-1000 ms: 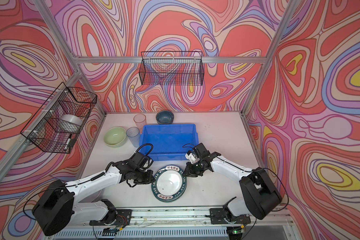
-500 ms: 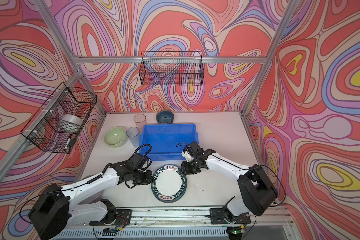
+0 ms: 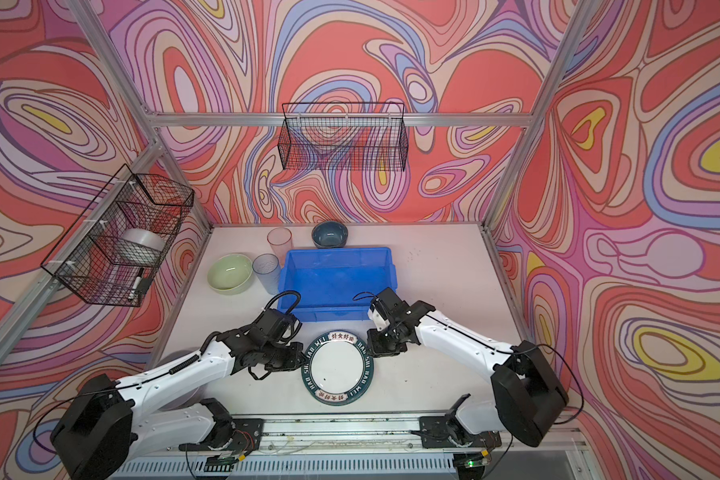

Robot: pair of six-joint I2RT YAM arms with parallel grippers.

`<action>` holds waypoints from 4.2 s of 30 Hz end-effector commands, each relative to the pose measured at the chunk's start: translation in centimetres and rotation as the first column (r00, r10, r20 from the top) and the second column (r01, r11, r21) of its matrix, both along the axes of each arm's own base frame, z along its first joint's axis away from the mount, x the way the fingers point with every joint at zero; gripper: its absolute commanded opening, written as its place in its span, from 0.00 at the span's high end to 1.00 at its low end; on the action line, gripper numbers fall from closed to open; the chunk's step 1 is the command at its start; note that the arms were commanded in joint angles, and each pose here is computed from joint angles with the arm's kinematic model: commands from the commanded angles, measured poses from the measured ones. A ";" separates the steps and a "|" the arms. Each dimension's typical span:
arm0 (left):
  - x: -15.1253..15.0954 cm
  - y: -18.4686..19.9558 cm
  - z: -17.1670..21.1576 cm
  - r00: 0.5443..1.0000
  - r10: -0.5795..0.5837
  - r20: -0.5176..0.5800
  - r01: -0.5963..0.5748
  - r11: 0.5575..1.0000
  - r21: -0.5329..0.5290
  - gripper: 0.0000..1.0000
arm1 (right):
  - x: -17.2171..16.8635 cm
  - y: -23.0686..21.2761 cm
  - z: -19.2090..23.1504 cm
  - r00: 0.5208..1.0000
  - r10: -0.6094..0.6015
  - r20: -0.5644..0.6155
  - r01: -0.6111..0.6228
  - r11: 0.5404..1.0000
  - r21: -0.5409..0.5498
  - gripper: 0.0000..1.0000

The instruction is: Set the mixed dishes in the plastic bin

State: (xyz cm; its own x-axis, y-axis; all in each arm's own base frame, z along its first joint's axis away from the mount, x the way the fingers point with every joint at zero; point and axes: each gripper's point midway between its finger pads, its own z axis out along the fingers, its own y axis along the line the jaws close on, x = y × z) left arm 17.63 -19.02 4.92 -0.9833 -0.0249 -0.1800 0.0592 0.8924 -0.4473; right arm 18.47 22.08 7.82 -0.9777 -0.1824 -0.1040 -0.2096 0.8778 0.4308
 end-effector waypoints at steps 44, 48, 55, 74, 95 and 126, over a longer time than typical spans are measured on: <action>-1.3 2.0 -1.7 0.998 0.038 -0.057 -0.032 0.995 0.095 1.00 | -0.8 0.8 -1.8 0.999 -0.028 -0.016 0.029 0.998 0.050 0.73; -1.3 2.1 -1.7 0.998 0.039 -0.056 -0.033 0.995 0.099 1.00 | -0.8 0.8 -2.0 0.999 -0.027 -0.018 0.027 0.999 0.047 0.74; -1.3 1.9 -1.9 0.997 0.036 -0.062 -0.029 0.995 0.098 1.00 | -1.0 1.7 -1.2 1.000 -0.008 -0.018 0.010 0.993 0.115 0.75; -2.8 2.2 -3.7 0.992 0.003 -0.122 0.009 0.995 0.096 1.00 | -2.1 5.6 0.5 0.999 0.037 -0.027 -0.021 0.894 0.447 0.76; -4.0 2.0 -4.2 0.987 -0.009 -0.162 0.019 0.998 0.063 0.98 | -0.1 6.6 0.4 1.000 0.006 -0.028 0.007 0.896 0.443 0.79; 5.4 8.1 9.0 0.957 0.229 0.179 -0.244 0.967 0.068 0.58 | 4.3 7.9 9.4 0.982 0.032 0.186 -0.105 0.912 0.398 1.00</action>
State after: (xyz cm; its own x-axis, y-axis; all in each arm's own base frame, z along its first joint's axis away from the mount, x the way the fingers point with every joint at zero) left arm 22.60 -11.78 13.01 -0.9051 -0.2508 -0.3434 -0.1018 0.9118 -0.3978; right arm 21.61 29.56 14.18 -0.9528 -0.1557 -0.2608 -0.2987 0.6350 0.7124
